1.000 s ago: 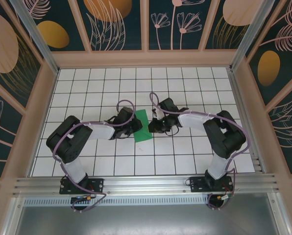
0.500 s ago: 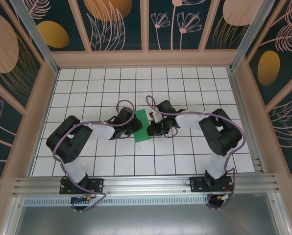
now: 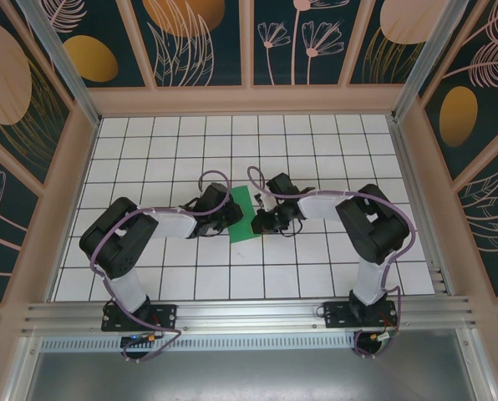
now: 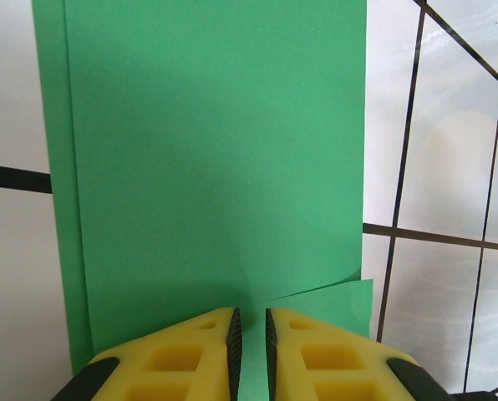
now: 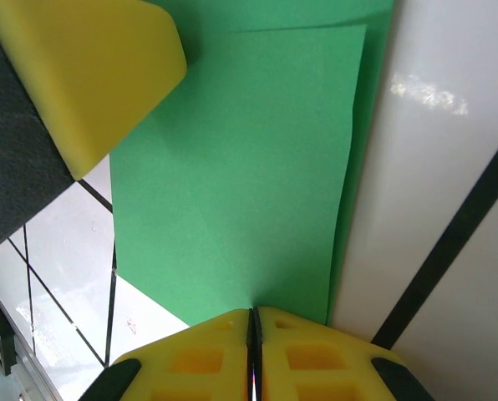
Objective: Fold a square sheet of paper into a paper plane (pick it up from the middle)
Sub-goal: Fold the triangle a second time at the center of the table.
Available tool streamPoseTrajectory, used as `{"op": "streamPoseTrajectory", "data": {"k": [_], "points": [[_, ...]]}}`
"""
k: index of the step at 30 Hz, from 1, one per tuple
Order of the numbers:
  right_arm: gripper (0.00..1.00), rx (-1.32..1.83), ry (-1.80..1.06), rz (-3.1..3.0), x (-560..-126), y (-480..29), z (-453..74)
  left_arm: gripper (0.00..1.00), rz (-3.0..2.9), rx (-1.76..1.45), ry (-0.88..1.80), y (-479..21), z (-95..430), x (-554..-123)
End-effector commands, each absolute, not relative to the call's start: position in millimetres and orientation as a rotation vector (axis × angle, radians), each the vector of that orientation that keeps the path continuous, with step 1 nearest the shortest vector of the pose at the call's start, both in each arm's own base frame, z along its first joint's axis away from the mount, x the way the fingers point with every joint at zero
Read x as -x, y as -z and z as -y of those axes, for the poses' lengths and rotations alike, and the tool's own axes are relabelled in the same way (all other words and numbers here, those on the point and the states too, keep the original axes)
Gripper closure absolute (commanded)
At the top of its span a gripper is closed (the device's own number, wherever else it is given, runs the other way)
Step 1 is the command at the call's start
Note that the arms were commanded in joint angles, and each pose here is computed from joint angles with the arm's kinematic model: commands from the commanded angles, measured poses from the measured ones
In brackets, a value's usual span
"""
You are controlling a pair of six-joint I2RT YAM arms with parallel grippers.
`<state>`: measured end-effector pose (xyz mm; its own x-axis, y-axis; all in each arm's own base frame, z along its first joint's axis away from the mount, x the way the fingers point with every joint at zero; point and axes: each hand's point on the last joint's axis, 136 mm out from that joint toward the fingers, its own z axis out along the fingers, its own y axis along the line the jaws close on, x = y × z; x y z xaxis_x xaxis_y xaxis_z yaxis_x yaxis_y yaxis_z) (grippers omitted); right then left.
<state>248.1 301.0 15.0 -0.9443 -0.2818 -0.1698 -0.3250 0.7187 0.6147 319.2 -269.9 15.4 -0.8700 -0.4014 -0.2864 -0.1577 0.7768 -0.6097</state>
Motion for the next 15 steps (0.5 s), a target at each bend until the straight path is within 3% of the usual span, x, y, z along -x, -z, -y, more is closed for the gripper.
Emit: {"op": "streamPoseTrajectory", "data": {"k": [1, 15], "points": [[0.87, 0.466, -0.943, -2.964, -231, 9, -277, 0.81, -2.639, 0.485, 0.641, 11, 243, -309], [0.88, 0.373, -0.936, -2.987, -221, -1, -259, 0.81, -2.641, 0.469, 0.649, 10, 246, -310]]}}
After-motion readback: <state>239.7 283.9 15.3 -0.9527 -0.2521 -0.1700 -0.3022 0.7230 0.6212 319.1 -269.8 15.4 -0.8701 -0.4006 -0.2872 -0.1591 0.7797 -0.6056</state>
